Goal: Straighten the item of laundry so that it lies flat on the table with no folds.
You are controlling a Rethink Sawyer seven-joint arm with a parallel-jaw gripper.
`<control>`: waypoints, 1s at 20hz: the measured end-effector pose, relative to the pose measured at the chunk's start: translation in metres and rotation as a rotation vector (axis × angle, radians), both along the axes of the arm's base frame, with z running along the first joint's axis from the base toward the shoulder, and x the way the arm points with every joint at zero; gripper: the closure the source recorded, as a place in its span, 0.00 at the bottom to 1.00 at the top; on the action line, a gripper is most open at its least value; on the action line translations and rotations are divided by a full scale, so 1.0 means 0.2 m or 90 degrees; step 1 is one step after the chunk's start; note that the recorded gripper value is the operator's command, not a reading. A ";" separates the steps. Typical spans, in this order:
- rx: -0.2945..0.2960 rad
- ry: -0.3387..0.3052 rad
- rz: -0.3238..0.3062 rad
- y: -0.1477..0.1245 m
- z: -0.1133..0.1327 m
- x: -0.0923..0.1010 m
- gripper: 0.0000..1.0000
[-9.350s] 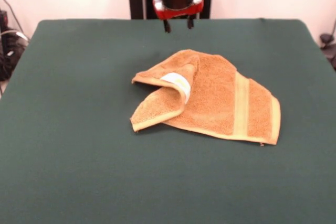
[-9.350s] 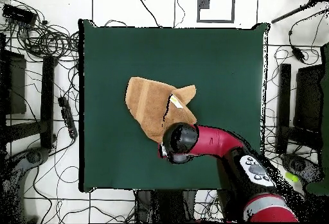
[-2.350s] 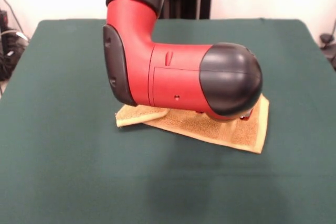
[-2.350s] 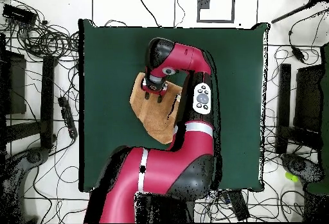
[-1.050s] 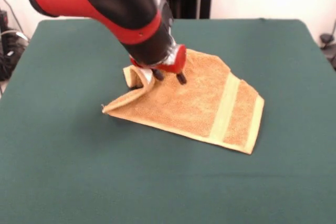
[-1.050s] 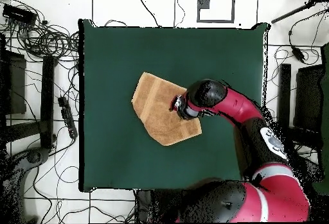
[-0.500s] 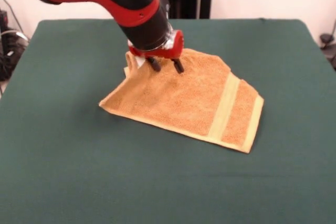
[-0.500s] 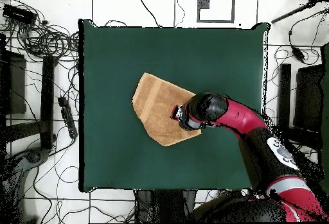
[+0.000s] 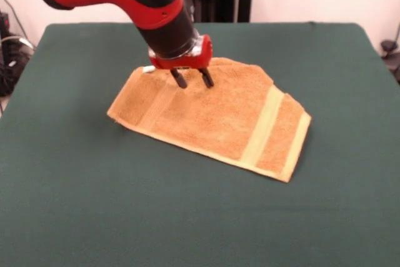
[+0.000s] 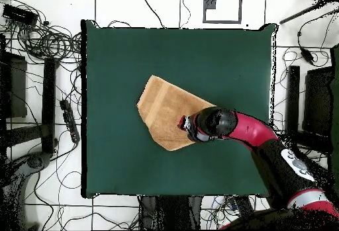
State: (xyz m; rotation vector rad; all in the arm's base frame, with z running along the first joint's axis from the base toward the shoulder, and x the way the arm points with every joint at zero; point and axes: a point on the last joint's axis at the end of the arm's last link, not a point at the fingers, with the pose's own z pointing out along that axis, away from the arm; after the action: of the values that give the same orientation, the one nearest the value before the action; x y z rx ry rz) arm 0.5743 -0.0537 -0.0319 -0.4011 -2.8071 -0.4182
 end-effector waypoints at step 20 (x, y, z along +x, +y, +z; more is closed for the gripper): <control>0.024 0.008 0.087 0.23 -0.01 0.05 0.00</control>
State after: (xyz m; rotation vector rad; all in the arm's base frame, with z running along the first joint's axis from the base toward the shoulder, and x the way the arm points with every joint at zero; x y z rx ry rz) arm 0.5837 -0.0082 -0.0347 -0.2018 -2.7892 -0.4353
